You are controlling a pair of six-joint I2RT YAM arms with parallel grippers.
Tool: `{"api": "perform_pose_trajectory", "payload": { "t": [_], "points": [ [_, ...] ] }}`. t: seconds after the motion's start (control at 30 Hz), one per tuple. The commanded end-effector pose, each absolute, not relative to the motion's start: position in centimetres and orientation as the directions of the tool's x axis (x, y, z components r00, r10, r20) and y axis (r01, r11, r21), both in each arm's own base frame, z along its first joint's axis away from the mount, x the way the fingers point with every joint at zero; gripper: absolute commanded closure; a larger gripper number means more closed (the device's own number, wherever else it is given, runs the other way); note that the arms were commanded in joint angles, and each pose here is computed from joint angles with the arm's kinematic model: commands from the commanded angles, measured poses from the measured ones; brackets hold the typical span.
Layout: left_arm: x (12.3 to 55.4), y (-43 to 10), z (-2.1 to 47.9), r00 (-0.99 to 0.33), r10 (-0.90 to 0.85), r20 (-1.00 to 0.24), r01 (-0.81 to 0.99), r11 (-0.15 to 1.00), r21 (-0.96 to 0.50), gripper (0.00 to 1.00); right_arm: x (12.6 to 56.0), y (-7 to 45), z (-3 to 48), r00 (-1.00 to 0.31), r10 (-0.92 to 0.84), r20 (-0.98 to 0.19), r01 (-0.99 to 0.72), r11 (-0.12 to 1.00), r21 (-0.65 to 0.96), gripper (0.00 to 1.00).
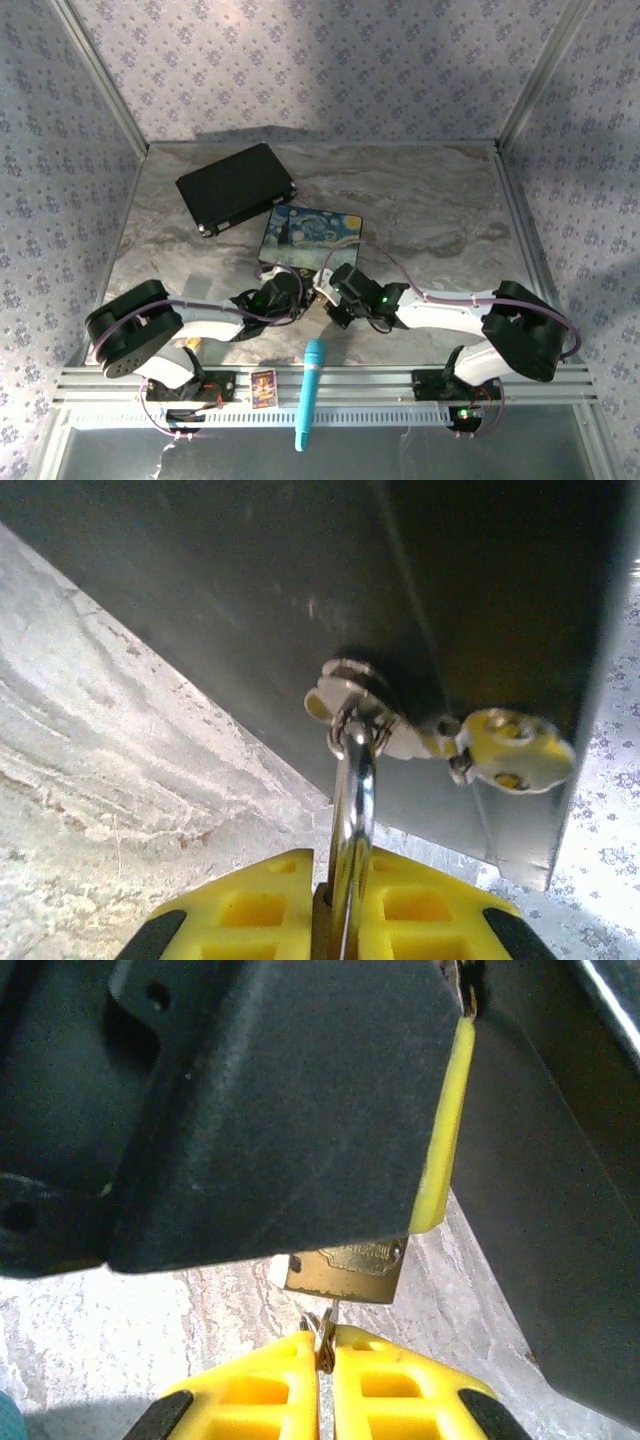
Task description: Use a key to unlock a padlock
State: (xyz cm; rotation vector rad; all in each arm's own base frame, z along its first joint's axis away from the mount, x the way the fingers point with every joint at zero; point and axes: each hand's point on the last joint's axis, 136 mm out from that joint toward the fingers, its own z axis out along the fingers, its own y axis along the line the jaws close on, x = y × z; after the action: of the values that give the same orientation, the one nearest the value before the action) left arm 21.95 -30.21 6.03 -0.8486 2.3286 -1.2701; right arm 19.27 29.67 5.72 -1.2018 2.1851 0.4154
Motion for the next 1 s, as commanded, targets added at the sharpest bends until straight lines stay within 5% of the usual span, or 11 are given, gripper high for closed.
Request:
{"api": "perform_pose_trajectory", "payload": {
  "t": [0.0,0.4,0.97],
  "points": [
    [21.3,-31.0,6.2,-0.779,-0.626,0.033,-0.344,0.382,-0.858,1.00,20.0,31.2,7.4,-0.411,-0.581,-0.703,-0.854,0.515,0.074,0.93],
    [21.3,-31.2,6.6,-0.782,-0.623,0.032,-0.327,0.365,-0.871,1.00,21.7,29.3,7.4,-0.655,-0.362,-0.664,-0.732,0.521,0.439,0.95],
    [21.4,-30.5,5.9,-0.772,-0.636,0.002,-0.342,0.413,-0.844,1.00,21.8,27.3,7.2,-0.774,-0.239,-0.586,-0.586,0.621,0.521,0.67]
  ]
}}
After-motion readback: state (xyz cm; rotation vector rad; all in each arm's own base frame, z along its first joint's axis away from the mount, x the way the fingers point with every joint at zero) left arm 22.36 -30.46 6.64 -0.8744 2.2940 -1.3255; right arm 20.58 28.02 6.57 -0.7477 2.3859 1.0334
